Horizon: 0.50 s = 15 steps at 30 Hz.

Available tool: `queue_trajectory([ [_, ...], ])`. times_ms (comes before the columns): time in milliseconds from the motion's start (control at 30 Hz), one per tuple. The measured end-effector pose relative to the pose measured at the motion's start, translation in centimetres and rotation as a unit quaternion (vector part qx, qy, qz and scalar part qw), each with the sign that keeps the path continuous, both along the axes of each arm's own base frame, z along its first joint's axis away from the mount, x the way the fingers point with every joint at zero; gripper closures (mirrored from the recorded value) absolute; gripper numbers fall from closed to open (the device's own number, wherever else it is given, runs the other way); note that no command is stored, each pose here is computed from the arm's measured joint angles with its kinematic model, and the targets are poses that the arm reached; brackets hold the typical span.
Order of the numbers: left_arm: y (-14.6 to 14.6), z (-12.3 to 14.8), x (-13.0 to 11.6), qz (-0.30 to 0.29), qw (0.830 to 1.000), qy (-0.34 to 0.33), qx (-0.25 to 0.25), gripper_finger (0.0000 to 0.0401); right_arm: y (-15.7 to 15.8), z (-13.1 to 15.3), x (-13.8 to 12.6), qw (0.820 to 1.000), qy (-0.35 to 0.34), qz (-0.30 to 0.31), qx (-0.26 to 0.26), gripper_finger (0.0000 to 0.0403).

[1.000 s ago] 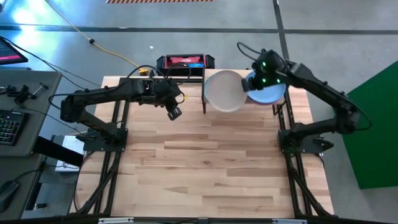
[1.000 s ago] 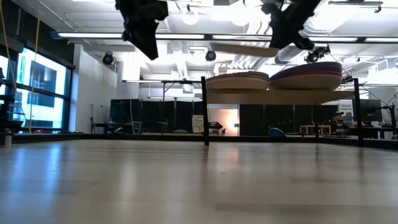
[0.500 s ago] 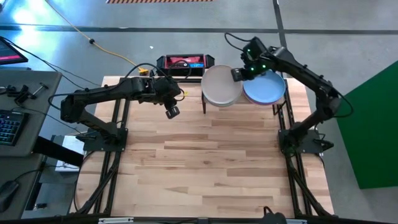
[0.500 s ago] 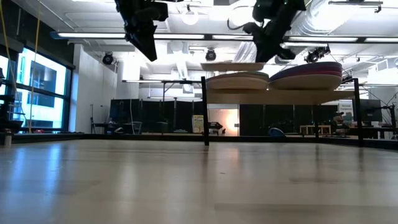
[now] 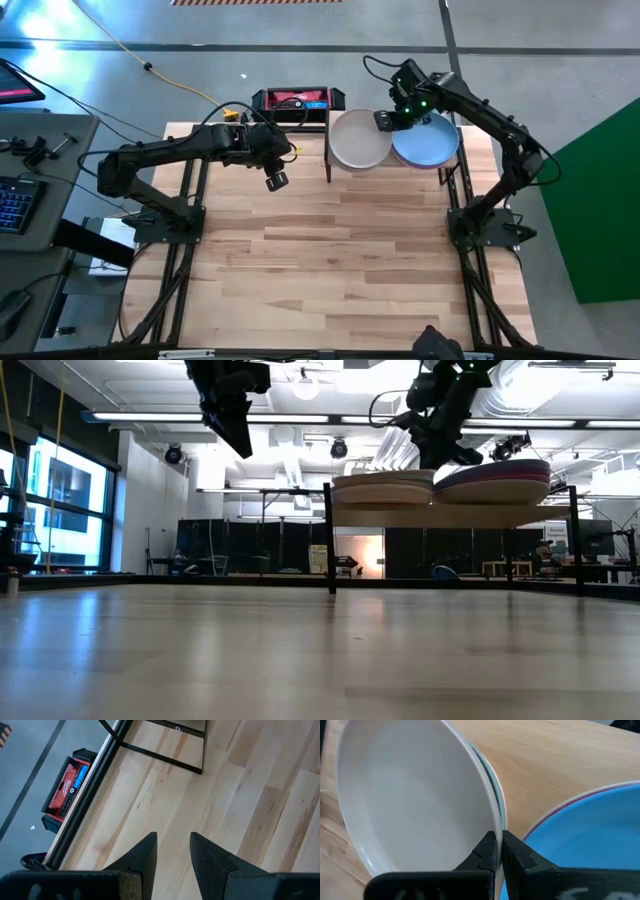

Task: Place and stack plates onto a shelf
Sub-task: Stack the gray plate on top of the light blue plate on the shelf

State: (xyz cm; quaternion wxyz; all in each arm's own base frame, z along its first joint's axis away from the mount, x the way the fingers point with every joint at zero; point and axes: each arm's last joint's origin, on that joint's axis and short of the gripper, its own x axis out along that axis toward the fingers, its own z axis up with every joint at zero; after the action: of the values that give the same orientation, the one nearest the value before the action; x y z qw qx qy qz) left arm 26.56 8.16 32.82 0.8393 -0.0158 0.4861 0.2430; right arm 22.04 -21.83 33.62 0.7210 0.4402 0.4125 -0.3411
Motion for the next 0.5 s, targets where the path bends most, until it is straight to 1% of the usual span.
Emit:
queue_trajectory([
  [133,0.0,0.0,0.0,0.000,1.000,0.000,0.000,0.0298,-0.2,-0.9,0.1,1.000,0.010,-0.003,0.008,0.0403],
  [333,0.0,0.0,0.0,0.000,1.000,0.000,0.000,0.0298,-0.5,-1.5,0.5,1.000,0.014,-0.001,0.008,0.0403],
  [500,0.0,0.0,0.0,0.003,1.000,-0.002,-0.002,0.0298,-0.8,-1.4,0.6,1.000,0.014,-0.015,-0.008,0.0403],
])
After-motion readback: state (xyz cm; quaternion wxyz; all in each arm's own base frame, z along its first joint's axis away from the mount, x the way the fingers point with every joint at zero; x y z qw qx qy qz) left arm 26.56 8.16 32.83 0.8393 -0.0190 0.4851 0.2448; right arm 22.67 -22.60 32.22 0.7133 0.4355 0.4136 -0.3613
